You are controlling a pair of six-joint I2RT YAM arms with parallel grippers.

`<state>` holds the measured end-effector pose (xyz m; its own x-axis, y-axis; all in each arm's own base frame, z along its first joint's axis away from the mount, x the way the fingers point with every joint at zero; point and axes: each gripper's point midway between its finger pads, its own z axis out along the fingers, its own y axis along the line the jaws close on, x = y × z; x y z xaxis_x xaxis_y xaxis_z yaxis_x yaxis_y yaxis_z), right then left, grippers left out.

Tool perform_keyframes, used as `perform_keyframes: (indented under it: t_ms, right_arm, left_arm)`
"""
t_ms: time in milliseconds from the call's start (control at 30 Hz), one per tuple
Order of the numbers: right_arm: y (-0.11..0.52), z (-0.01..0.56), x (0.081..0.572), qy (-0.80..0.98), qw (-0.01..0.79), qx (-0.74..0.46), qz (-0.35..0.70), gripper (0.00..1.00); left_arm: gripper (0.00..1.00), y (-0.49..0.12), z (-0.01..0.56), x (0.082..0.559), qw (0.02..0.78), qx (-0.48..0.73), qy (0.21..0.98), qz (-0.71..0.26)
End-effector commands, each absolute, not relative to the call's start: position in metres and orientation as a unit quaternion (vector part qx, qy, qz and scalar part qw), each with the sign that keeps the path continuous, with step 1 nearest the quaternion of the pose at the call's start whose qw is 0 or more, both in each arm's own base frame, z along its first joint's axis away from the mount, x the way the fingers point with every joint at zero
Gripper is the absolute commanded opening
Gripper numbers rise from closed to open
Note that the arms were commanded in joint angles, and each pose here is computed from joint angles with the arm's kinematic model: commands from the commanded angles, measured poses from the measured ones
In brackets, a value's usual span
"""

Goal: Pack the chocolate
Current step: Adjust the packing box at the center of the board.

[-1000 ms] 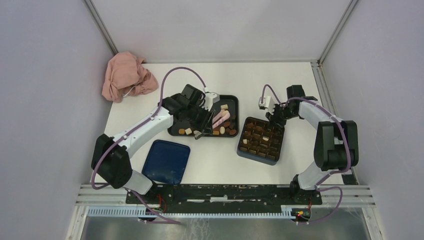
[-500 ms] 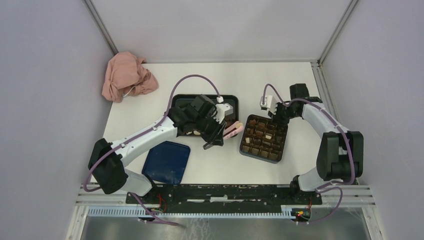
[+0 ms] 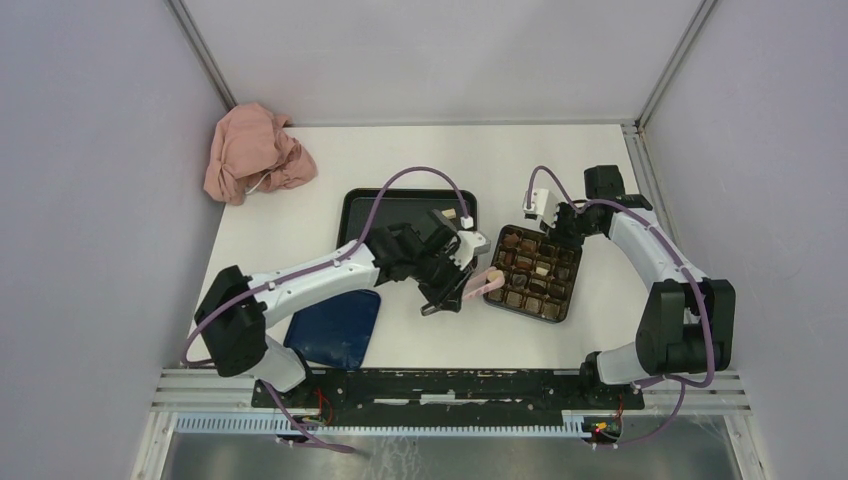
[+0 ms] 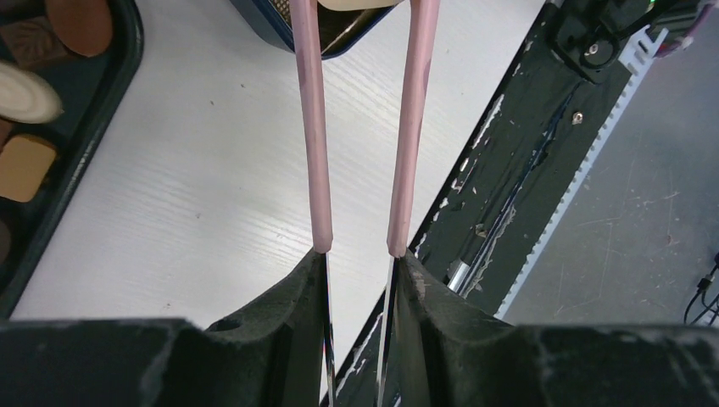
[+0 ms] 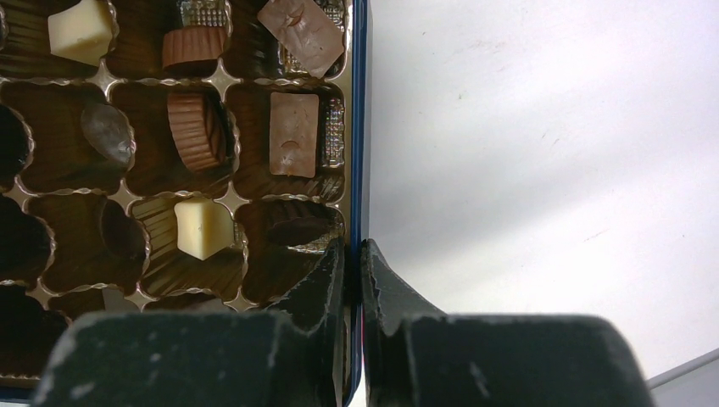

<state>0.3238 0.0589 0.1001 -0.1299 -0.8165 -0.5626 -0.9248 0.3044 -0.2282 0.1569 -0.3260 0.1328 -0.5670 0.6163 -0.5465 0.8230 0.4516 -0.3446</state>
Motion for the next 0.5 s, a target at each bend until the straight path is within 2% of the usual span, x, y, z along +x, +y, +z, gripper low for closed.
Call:
perform_keyframes:
  t_ms: [0, 233, 467]
  right_arm:
    - [0.059, 0.126, 0.341, 0.737, 0.341, -0.580, 0.065, 0.00]
    - [0.060, 0.125, 0.342, 0.739, 0.341, -0.577, 0.066, 0.00]
    - [0.061, 0.122, 0.341, 0.741, 0.339, -0.575, 0.072, 0.00]
  left_arm:
    - [0.05, -0.339, 0.128, 0.162, 0.196, 0.418, 0.844, -0.273]
    - [0.08, -0.341, 0.111, 0.161, 0.189, 0.425, 0.857, -0.222]
    - [0.21, -0.349, 0.097, 0.160, 0.183, 0.432, 0.861, -0.197]
